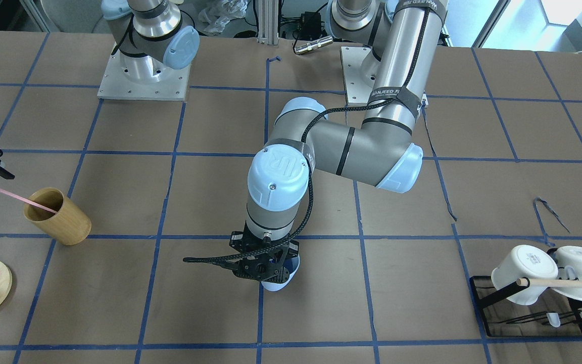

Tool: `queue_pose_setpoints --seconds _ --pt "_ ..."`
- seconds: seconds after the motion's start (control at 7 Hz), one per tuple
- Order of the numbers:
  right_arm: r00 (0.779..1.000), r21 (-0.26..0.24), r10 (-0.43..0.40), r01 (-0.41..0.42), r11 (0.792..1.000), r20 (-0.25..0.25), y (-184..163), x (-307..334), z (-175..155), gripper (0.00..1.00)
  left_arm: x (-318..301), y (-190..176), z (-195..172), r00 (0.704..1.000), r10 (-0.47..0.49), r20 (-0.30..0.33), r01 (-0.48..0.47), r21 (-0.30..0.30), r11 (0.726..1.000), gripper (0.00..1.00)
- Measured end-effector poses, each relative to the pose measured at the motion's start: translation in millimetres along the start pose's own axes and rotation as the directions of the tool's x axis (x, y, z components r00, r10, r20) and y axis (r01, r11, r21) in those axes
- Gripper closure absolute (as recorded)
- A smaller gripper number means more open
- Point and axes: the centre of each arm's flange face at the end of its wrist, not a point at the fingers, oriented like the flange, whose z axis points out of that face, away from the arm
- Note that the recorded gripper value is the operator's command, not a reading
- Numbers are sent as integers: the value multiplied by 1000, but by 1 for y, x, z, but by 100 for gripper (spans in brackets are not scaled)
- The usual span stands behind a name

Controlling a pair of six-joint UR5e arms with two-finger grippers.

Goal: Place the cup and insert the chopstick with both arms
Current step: 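Set the blue cup down farther away while the right gripper grasps the chopstick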

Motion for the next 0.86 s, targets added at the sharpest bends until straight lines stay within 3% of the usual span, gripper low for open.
queue_pose_setpoints --seconds 0.14,0.29,0.43,0.57,0.71,0.86 --pt "1000 0 2 -2 1000 -2 2 0 0 35 6 0 7 1000 23 -2 -23 5 1000 100" --pt "1000 0 5 -5 1000 -4 3 0 -1 39 9 0 10 999 36 -3 -36 8 999 1" --pt "1000 0 8 -8 1000 -5 5 -1 -1 43 10 0 11 999 37 -5 -37 9 999 0" --pt "1000 -1 11 -11 1000 -6 7 -1 -2 55 12 0 3 999 29 -18 -29 17 999 0" --pt "1000 0 16 -16 1000 -6 9 -2 -2 67 12 0 -16 999 20 -41 -19 21 1000 0" --pt "1000 2 23 -23 1000 -4 11 -2 -1 73 6 4 -46 999 4 -46 -4 -2 1000 0"
